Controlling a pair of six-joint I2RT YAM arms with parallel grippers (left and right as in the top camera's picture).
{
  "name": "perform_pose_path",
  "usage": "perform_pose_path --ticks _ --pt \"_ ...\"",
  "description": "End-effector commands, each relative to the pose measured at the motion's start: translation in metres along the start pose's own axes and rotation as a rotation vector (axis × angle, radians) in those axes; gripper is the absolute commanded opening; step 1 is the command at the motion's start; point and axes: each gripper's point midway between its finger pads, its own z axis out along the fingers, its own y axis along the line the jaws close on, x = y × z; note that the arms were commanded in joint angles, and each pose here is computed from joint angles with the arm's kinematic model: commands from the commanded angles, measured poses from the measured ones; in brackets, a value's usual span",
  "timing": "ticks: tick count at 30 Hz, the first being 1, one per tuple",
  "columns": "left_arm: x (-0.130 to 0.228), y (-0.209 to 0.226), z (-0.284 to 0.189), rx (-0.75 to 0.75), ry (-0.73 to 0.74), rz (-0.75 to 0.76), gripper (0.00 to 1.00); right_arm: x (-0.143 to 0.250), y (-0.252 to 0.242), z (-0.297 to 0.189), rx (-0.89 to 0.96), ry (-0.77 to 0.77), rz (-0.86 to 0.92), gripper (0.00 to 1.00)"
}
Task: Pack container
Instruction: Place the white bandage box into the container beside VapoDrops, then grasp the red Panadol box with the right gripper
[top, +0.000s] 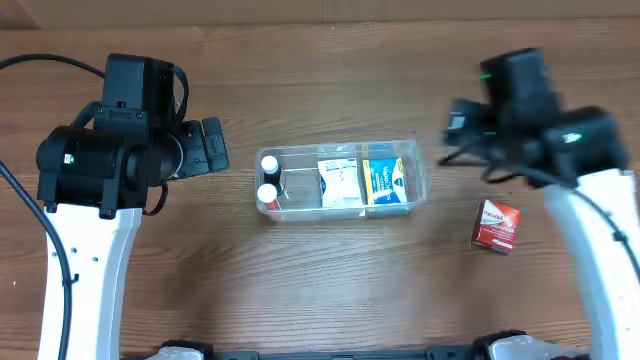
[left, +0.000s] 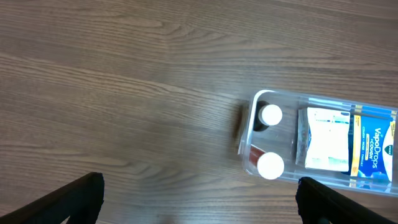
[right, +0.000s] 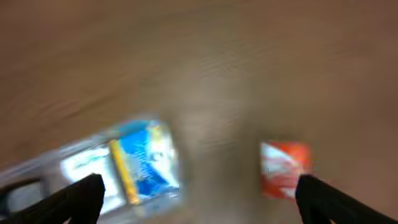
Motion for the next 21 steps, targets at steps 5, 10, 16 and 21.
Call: perform_pose_path --ticks 5,10,16,21 --pt "-0.004 0.003 -0.001 -0.015 -0.013 0.019 1.0 0.049 -0.092 0.085 0.023 0.316 0.149 1.0" --pt "-0.004 0.003 -0.001 -0.015 -0.013 0.019 1.0 0.109 -0.102 0.152 0.018 0.41 0.03 1.0" --pt "-0.004 0.003 -0.001 -0.015 -0.013 0.019 1.0 0.139 -0.1 0.187 -0.023 0.395 0.037 1.0" --pt "-0.004 0.003 -0.001 -0.015 -0.011 0.019 1.0 0.139 -0.099 0.199 -0.026 0.389 0.033 1.0"
